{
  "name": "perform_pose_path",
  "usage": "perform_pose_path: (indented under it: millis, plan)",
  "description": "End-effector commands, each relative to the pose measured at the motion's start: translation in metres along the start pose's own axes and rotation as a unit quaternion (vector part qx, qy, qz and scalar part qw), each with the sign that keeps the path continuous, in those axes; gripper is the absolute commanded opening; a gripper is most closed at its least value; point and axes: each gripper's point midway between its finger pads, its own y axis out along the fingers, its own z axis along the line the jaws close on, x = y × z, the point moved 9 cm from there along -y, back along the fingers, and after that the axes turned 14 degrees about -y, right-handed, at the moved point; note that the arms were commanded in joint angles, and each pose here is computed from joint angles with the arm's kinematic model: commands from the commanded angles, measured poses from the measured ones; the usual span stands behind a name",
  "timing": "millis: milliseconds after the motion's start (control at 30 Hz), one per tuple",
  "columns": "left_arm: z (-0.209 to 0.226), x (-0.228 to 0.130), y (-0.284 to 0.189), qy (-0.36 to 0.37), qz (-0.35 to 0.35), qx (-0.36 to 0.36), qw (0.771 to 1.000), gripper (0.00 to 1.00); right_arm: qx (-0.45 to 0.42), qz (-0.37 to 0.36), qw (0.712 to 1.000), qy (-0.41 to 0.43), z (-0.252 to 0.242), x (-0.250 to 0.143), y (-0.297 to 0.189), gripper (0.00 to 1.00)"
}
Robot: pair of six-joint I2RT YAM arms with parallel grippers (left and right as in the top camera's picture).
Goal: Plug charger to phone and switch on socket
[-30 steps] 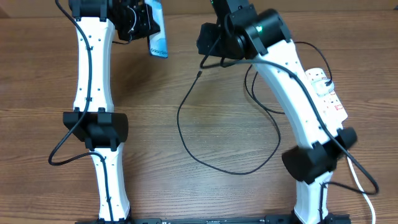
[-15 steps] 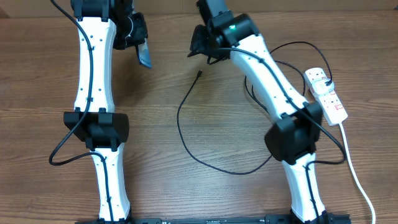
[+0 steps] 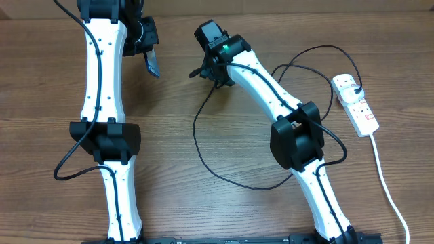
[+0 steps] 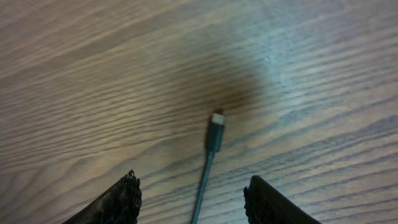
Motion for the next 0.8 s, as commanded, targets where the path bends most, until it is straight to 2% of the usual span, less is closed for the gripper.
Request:
perform_pose_path:
  millis: [0, 300, 767]
  plan:
    - [-0.004, -0.001, -0.021, 0.0, -0.026, -0.012, 1.0, 0.04, -0.018, 0.01, 1.0, 0.014, -0.003, -0.004, 0.017, 0.54]
    - [-0.004, -0.001, -0.021, 0.0, -0.028, -0.013, 1.0, 0.04, -0.036, 0.035, 0.999, 0.011, -0.007, -0.013, 0.037, 0.54]
    - [-0.004, -0.001, -0.021, 0.0, -0.028, -0.013, 1.0, 0.04, -0.046, 0.044, 0.998, 0.011, -0.009, -0.017, 0.04, 0.55]
